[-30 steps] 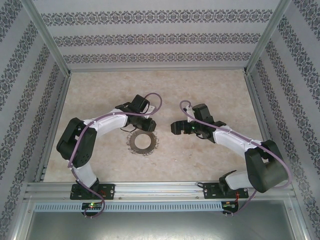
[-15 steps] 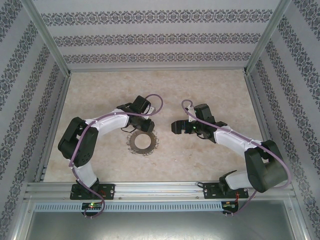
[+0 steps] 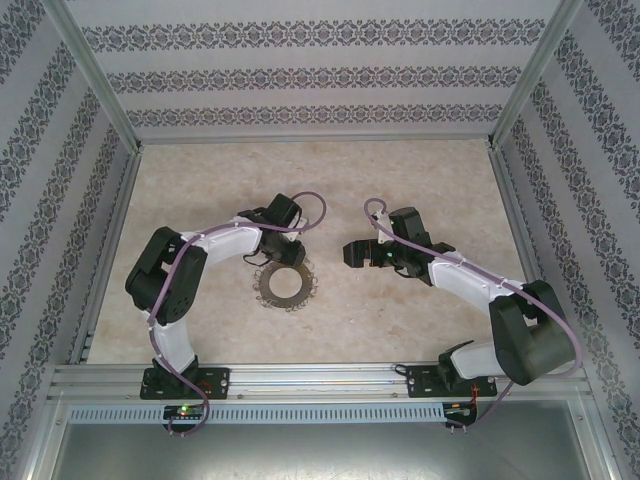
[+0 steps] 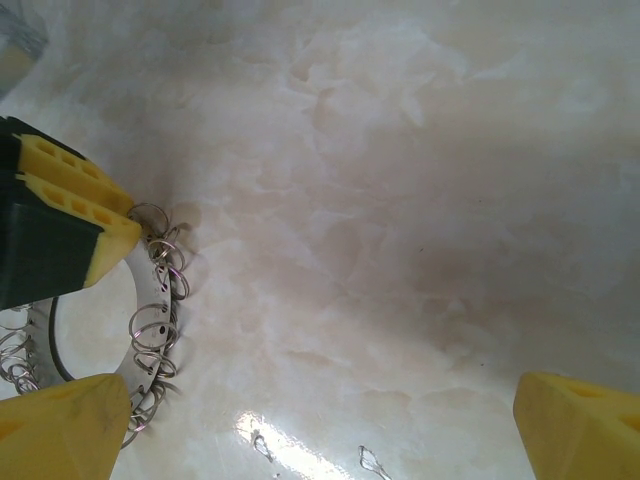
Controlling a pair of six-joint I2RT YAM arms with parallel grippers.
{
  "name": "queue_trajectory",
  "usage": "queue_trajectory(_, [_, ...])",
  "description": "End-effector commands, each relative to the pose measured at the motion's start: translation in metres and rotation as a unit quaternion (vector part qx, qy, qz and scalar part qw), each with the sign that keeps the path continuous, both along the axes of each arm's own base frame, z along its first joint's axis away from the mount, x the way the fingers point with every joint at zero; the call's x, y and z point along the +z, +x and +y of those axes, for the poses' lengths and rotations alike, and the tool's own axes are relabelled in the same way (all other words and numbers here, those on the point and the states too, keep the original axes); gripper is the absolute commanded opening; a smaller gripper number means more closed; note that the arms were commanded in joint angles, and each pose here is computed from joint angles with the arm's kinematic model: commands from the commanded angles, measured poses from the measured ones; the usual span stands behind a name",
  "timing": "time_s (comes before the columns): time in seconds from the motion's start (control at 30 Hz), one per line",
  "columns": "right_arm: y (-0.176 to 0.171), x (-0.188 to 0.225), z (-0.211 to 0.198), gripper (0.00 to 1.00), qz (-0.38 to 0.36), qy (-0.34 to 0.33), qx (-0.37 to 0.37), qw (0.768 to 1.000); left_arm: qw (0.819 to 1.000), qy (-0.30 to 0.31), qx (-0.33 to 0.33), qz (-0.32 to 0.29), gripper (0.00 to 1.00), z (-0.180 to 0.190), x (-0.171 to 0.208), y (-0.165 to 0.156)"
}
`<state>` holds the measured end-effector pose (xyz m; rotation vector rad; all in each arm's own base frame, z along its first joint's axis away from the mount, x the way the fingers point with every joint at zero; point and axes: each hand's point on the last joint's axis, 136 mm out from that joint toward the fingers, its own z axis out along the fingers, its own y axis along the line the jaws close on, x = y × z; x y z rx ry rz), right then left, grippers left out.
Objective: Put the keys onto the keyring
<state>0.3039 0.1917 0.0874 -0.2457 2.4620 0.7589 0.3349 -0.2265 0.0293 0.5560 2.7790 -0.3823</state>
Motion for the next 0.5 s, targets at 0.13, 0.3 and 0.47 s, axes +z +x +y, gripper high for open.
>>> queue_trajectory(0.13, [0.0078, 0.0117, 0.0001, 0.98, -0.018, 0.011, -0.001, 1.0, 1.0, -0.01, -0.009, 0.004, 0.24, -0.004, 0.0011, 0.0055])
queue_trajectory(0.3, [0.0075, 0.011, -0.0031, 0.98, -0.019, 0.008, -0.005, 1.0, 1.0, -0.013, -0.012, 0.005, 0.24, -0.0058, -0.0017, 0.0058])
queue_trajectory(0.47, [0.0072, 0.0113, -0.0066, 0.98, -0.021, 0.007, -0.008, 1.0, 1.0, -0.018, -0.013, 0.005, 0.22, -0.0073, -0.0023, 0.006])
